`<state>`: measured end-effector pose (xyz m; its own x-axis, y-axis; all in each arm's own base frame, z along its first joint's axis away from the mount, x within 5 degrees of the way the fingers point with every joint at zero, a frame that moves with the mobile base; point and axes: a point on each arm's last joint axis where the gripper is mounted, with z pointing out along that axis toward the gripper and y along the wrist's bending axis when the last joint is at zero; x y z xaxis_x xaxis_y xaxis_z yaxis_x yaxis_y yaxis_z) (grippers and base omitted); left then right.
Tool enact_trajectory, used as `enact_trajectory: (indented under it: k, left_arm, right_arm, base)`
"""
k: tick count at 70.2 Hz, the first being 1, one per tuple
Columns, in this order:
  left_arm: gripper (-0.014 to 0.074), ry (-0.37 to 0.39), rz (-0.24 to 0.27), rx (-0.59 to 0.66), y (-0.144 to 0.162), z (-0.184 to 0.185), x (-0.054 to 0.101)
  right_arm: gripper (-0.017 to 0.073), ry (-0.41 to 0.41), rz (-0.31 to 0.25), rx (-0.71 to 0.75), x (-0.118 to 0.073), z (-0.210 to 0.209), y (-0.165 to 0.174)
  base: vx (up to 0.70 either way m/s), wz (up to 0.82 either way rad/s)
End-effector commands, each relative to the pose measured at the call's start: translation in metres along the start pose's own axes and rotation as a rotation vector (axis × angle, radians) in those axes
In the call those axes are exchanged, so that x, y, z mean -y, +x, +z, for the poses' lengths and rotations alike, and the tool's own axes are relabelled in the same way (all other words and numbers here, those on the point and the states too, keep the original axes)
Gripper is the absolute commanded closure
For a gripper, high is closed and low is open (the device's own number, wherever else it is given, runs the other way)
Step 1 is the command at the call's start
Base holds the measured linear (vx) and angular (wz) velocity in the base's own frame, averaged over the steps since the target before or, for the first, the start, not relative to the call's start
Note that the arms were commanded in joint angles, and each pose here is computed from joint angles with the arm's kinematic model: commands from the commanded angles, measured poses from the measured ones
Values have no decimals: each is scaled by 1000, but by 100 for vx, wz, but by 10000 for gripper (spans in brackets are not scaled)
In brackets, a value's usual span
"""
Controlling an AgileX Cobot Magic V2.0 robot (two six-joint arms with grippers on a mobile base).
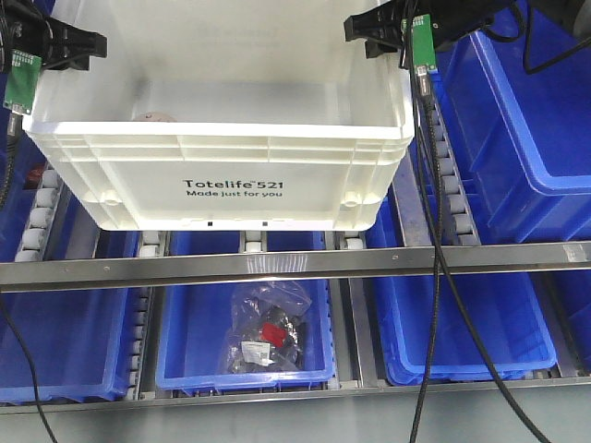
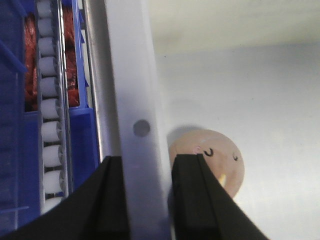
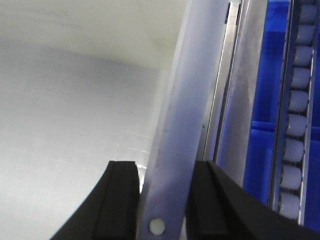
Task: Place moving items into box and shelve
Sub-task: 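Lower the white tote with both grippers onto the shelf's roller track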
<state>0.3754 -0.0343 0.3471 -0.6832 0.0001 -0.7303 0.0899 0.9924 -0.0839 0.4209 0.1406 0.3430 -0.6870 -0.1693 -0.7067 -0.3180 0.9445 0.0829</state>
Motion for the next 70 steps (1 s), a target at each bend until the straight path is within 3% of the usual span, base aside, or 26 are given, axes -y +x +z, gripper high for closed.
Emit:
enact_trajectory:
  k: [1, 15, 32, 33, 50, 60, 70]
  left_arm:
    - [619, 64, -32, 251, -31, -28, 14]
    - [619, 61, -37, 183, -24, -4, 13]
    - [619, 58, -39, 151, -20, 11, 12]
    - [619, 56, -42, 122, -16, 24, 11]
    - [608, 58, -59, 71, -9, 41, 10]
    - [547, 57, -56, 76, -9, 41, 10]
    - [414, 57, -56, 78, -10, 41, 10]
  right_arm:
    - [571, -80, -22, 299, -20, -48, -36]
    - [571, -71, -68, 313, -19, -46, -37]
    - [571, -68, -71, 257, -17, -18, -30]
    - [571, -65, -84, 242, -17, -7, -28]
    - [548, -62, -84, 231, -16, 2, -25]
    - [456, -60, -85, 236, -16, 2, -26]
    - [261, -60, -84, 242, -16, 2, -26]
  base:
    - [0, 0]
    - [0, 0]
    - [0, 0]
    - [0, 0]
    - [0, 0]
    - [0, 0]
    - [0, 0]
